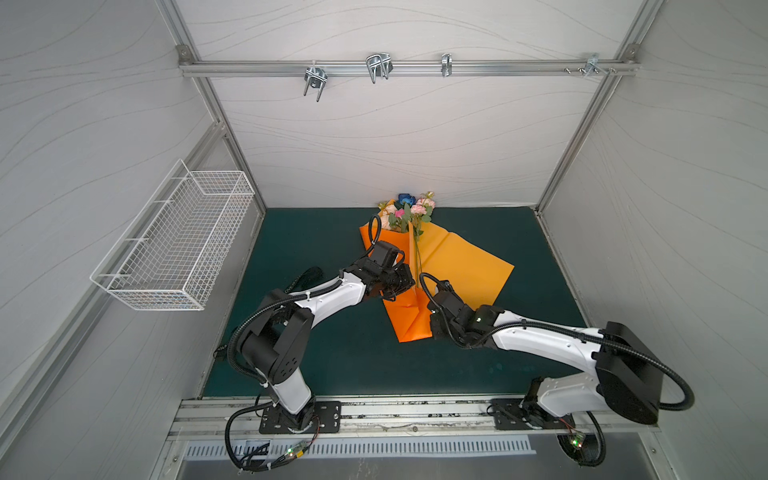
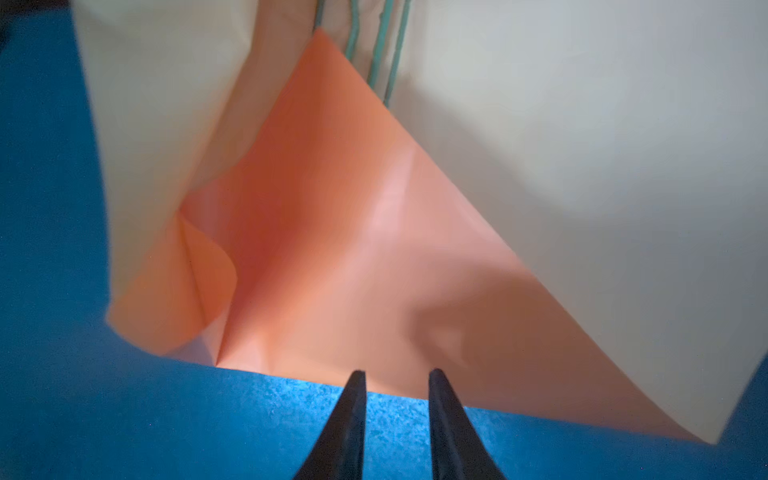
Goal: Tie the bouquet of fake flowers
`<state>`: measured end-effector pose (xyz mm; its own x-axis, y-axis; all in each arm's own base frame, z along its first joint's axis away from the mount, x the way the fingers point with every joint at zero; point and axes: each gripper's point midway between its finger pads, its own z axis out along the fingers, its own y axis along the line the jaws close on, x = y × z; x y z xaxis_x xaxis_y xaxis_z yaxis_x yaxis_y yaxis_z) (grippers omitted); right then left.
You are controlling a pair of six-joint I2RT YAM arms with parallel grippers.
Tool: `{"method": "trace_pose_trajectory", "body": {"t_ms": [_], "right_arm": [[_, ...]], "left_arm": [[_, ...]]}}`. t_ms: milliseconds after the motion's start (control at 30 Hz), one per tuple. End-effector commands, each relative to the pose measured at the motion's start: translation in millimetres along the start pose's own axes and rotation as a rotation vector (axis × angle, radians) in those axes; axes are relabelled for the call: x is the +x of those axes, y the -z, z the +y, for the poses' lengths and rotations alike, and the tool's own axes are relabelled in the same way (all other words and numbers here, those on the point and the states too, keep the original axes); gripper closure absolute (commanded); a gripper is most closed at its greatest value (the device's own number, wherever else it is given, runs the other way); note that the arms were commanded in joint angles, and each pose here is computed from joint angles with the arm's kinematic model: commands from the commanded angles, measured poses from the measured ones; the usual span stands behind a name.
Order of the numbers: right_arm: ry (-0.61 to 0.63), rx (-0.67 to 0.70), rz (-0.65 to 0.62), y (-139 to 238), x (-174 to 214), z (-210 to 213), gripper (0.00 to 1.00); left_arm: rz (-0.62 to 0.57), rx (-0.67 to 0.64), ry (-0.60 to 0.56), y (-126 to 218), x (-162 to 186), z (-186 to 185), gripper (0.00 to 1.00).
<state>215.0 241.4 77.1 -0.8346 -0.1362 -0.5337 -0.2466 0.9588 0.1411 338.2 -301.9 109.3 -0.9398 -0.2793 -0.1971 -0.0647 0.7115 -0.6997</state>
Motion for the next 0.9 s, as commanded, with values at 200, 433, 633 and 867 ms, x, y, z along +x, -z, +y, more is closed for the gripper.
{"method": "trace_pose_trajectory", "body": {"t_ms": [200, 433, 633, 867], "right_arm": [[-0.032, 0.064, -0.044, 9, -7, -17, 0.71], [-0.033, 0.055, -0.059, 11, -9, -18, 0.71], [-0.031, 0.046, -0.069, 11, -10, -16, 0.71], [-0.003, 0.011, -0.072, 7, -13, -6, 0.71]], "left_arm": [[0.120, 0.051, -0.100, -33, 15, -19, 1.00], [0.173, 0.026, -0.103, -57, 25, -8, 1.00], [0.201, 0.016, -0.091, -70, 30, -1, 1.00], [0.229, 0.039, -0.076, -80, 36, -1, 0.71]]}}
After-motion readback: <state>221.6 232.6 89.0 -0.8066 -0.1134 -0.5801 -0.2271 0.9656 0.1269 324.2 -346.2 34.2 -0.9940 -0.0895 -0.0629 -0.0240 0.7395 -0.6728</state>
